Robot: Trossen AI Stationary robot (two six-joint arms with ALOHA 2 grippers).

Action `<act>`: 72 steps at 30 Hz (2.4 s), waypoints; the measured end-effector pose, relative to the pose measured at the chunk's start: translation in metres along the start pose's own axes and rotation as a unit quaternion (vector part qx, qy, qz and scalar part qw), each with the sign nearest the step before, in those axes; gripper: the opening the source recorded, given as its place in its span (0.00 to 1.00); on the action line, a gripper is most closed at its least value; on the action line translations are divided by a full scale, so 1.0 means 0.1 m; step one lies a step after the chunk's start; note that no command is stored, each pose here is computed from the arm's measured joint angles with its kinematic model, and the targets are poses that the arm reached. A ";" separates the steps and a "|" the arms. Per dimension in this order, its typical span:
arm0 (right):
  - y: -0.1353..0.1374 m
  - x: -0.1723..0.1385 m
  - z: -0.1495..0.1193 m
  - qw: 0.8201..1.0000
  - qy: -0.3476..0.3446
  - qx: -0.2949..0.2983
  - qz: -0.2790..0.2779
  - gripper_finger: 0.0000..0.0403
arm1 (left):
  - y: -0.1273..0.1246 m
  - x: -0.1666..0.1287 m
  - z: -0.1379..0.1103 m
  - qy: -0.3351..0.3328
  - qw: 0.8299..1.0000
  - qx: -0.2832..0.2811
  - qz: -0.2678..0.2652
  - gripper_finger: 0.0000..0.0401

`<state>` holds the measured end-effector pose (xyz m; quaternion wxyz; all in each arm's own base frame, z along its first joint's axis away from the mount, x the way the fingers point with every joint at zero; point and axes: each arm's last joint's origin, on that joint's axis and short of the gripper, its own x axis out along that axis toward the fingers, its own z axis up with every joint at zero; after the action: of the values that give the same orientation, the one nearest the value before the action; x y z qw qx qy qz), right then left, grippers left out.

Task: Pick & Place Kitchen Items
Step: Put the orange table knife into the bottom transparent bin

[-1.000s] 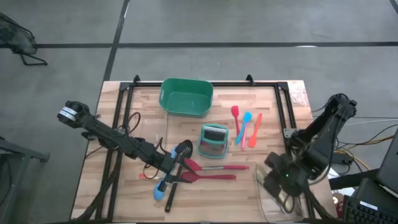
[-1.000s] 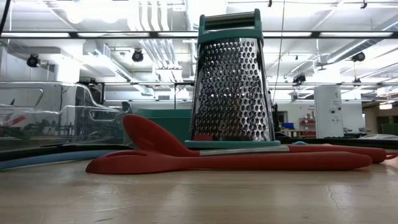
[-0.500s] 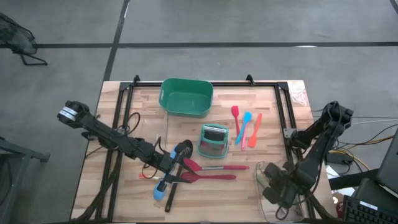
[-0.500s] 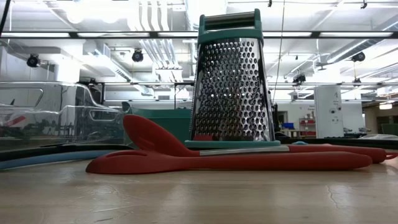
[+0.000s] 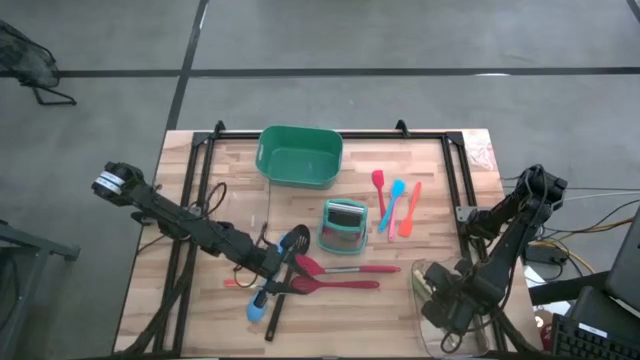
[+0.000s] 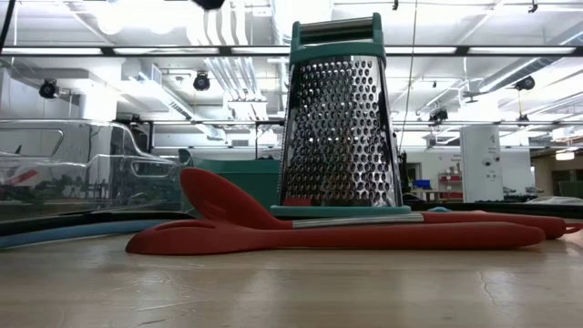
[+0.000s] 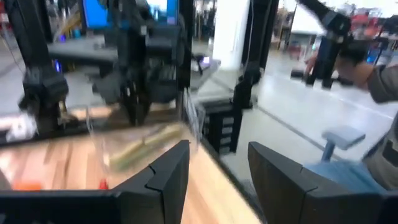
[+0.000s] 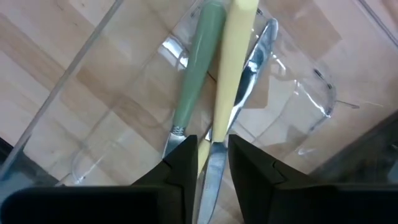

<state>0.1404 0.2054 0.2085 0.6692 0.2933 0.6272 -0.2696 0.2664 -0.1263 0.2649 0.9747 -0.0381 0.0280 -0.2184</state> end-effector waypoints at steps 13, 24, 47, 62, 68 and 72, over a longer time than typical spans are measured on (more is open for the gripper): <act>-0.02 -0.05 0.01 1.000 0.002 0.007 0.010 0.38 | -0.07 -0.26 -0.18 0.349 0.928 -0.118 0.049 0.43; -0.13 -0.29 0.05 0.998 -0.007 0.005 0.067 0.40 | -0.34 -0.59 -0.48 0.529 0.813 -0.224 0.097 0.43; -0.15 -0.88 0.21 0.947 -0.239 -0.114 0.183 0.10 | -0.46 -0.63 -0.92 0.548 0.805 -0.182 0.139 0.43; -0.11 -1.08 0.23 0.926 -0.291 -0.138 0.199 0.03 | -0.51 -0.58 -0.77 0.564 0.795 -0.166 0.149 0.43; -0.11 -1.06 0.23 0.926 -0.293 -0.138 0.195 0.02 | -0.60 -0.52 -0.55 0.558 0.801 -0.174 0.131 0.43; -0.10 -1.08 0.24 0.918 -0.316 -0.139 0.197 0.02 | -0.73 -0.48 -0.49 0.532 0.821 -0.164 0.127 0.42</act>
<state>0.1424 0.1800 0.3171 0.9063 0.2141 0.3437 -0.1213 0.1891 -0.1743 0.2244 0.8065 -0.0716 0.5826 -0.0713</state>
